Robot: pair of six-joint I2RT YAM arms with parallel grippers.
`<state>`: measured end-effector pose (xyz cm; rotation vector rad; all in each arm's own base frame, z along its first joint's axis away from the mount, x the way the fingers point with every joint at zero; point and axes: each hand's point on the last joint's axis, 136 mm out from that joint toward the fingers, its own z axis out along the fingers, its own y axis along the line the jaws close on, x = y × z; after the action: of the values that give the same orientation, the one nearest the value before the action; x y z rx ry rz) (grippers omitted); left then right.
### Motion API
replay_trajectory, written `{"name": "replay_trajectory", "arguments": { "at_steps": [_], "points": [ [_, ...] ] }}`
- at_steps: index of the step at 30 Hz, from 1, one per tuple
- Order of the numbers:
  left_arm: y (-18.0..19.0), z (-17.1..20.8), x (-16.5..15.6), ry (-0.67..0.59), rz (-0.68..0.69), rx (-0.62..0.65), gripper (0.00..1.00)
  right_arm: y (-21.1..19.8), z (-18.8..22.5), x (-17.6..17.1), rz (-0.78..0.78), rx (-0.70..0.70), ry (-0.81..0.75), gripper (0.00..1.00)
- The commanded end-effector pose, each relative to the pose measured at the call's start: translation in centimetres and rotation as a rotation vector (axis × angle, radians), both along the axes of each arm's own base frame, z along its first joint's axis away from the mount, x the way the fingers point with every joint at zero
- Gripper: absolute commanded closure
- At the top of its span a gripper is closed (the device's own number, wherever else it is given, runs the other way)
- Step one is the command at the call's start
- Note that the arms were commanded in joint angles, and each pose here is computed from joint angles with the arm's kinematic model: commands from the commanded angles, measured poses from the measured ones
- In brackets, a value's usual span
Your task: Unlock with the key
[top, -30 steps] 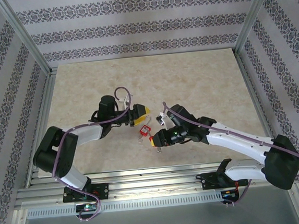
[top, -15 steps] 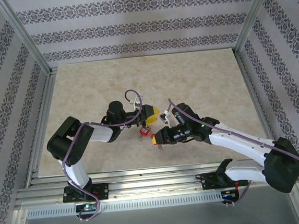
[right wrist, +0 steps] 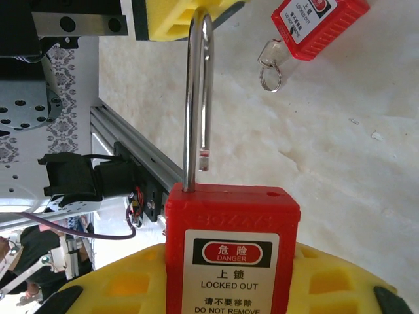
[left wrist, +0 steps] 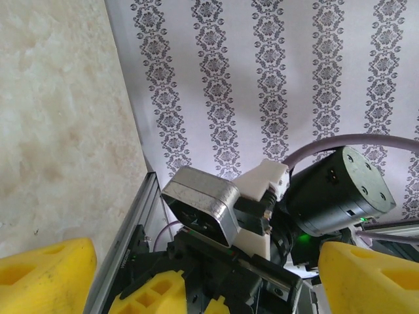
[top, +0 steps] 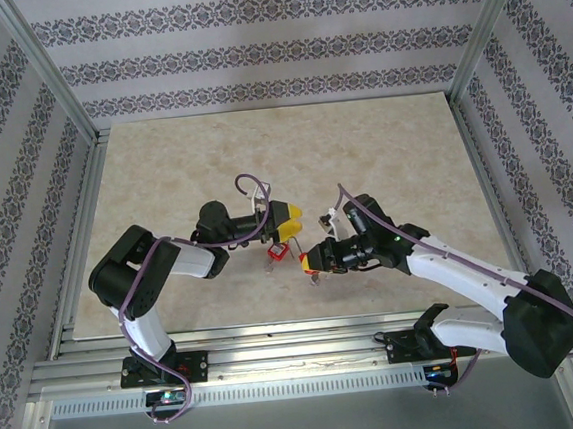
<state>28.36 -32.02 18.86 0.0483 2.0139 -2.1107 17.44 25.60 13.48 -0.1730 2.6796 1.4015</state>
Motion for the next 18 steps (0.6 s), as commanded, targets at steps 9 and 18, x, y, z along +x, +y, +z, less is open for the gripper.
{"name": "replay_trajectory", "arguments": {
  "at_steps": [9,18],
  "points": [
    [-0.9,1.4,-3.5,-0.052,-0.125,-0.036,0.12,-1.8,-0.5,1.0,-0.041,-0.053,-0.046,0.94],
    [-2.5,-1.3,-1.9,-0.017,-0.123,-0.007,0.11,-3.1,-5.1,0.9,-0.093,-0.153,-0.009,0.96]
  ]
}}
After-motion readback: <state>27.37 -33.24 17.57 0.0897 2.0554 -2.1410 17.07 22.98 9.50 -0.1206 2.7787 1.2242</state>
